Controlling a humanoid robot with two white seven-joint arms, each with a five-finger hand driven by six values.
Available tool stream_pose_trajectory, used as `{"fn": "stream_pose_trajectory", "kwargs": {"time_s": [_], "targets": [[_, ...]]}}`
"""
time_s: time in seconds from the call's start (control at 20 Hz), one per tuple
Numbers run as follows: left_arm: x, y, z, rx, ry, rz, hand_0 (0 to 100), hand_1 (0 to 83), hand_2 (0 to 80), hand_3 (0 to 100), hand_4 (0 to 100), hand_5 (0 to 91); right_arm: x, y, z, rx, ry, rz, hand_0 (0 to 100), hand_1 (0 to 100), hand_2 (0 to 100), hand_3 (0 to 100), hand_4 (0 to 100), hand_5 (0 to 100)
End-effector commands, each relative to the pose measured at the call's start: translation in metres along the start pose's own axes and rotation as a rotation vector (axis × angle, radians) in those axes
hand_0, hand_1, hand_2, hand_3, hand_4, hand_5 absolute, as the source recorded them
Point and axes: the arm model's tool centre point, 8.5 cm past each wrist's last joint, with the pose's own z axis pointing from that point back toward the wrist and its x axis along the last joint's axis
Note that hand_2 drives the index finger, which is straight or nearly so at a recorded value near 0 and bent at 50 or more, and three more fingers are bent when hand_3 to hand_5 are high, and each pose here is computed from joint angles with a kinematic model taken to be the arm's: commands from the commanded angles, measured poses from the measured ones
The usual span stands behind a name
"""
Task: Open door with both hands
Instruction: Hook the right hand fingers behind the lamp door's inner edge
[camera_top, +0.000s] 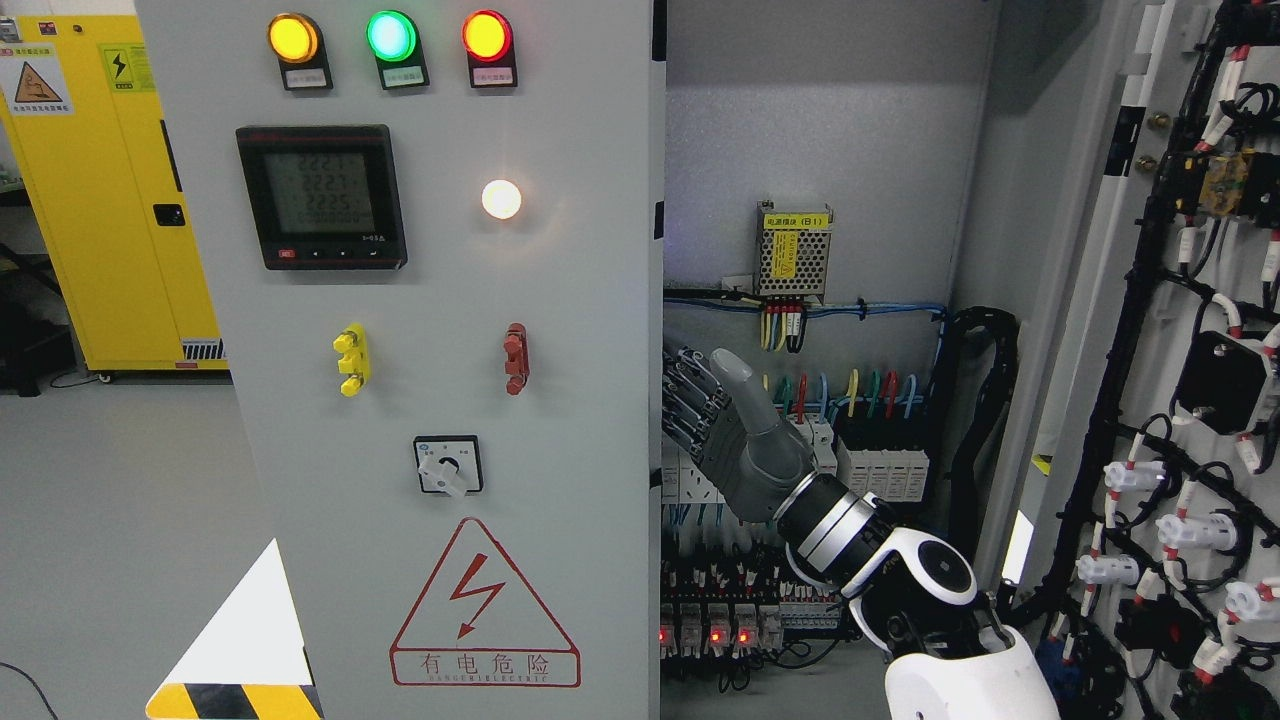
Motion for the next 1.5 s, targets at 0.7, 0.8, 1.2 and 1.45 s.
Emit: {"fn": "stream_pose_trajectory", "kwargs": {"time_s": [0.7,0.8,1.2,1.45], "targets": [[0.010,-0.001,-0.001,-0.007,-0.028,0.000,0,0.0,0.0,0,0,0.0,0.000,-0.028,0.006,0.076,0.053,-0.011,21,14,0,0,0,0],[0.010,-0.001,-0.001,-0.007,-0.028,0.000,0,0.0,0.0,0,0,0.0,0.001,-0.028,0.006,0.075,0.054,-0.013,21,14,0,0,0,0],[0.010,0.000,-0.001,-0.005,-0.028,0.000,0,0.0,0.0,0,0,0.0,0.004,-0.025,0.004,0.126,0.053,-0.012,21,14,0,0,0,0],[0.010,0.000,-0.001,-0.005,-0.028,0.000,0,0.0,0.0,0,0,0.0,0.005,-0.021,0.004,0.152,0.053,-0.013,21,14,0,0,0,0]]}}
